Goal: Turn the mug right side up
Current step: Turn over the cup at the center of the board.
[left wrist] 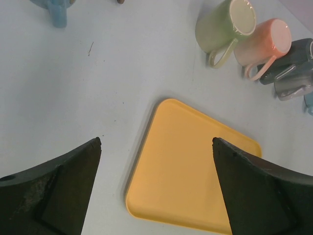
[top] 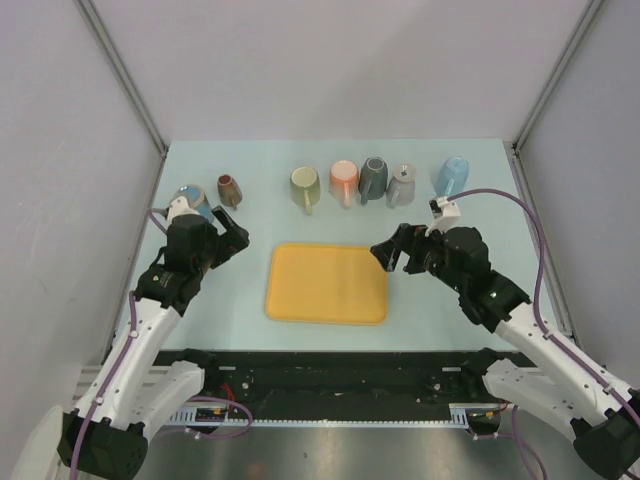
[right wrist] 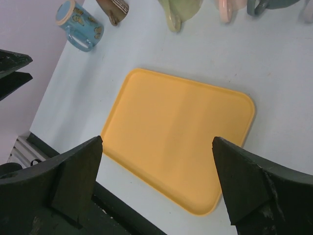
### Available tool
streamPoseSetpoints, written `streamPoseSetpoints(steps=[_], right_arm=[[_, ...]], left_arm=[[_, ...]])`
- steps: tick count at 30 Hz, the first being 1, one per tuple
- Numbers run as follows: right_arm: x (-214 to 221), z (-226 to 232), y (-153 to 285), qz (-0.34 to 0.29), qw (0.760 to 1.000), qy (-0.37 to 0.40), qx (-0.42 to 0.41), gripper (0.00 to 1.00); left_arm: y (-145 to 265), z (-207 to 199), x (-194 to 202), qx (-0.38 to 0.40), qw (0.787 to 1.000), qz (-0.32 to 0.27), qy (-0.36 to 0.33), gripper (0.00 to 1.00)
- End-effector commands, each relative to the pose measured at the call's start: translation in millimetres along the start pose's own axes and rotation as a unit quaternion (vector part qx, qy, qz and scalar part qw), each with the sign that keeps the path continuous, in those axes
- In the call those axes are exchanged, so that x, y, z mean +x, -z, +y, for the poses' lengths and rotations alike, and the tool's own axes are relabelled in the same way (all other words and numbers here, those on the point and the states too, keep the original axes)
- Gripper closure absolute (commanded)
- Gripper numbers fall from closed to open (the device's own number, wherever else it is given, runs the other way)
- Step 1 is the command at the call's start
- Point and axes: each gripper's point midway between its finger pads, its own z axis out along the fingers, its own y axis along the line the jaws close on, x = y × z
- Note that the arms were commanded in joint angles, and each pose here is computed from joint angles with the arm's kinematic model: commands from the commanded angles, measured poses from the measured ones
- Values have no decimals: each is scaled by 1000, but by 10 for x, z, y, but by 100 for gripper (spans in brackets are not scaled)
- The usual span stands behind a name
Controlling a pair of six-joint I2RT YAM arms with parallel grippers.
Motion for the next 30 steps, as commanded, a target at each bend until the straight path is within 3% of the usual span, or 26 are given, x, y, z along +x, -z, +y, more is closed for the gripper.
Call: streamPoseSetpoints(steps=[1, 7, 12, 20, 24, 30], right_arm=[[-46, 111, -19, -6, 1000, -7, -23, 0], [-161, 72, 87, -49, 996, -56, -46, 0], [-96, 188, 89, -28, 992, -52, -108, 0], [216, -19, -113, 38, 999, -19, -14, 0], [218, 57, -89, 35, 999, 31, 17, 0], [264, 37, -118, 39, 997, 55, 35, 0]], left_arm=[[16, 2, -47, 10, 999, -9, -41, 0], [59, 107, -79, -6, 997, -22, -71, 0], [19, 101, -133, -16, 996, -23, -83, 0], [-207, 408, -370, -136, 984, -41, -105, 0], [-378, 742, -474, -195, 978, -26, -68, 0], [-728, 846, -551, -210, 977, -7, -38, 2]])
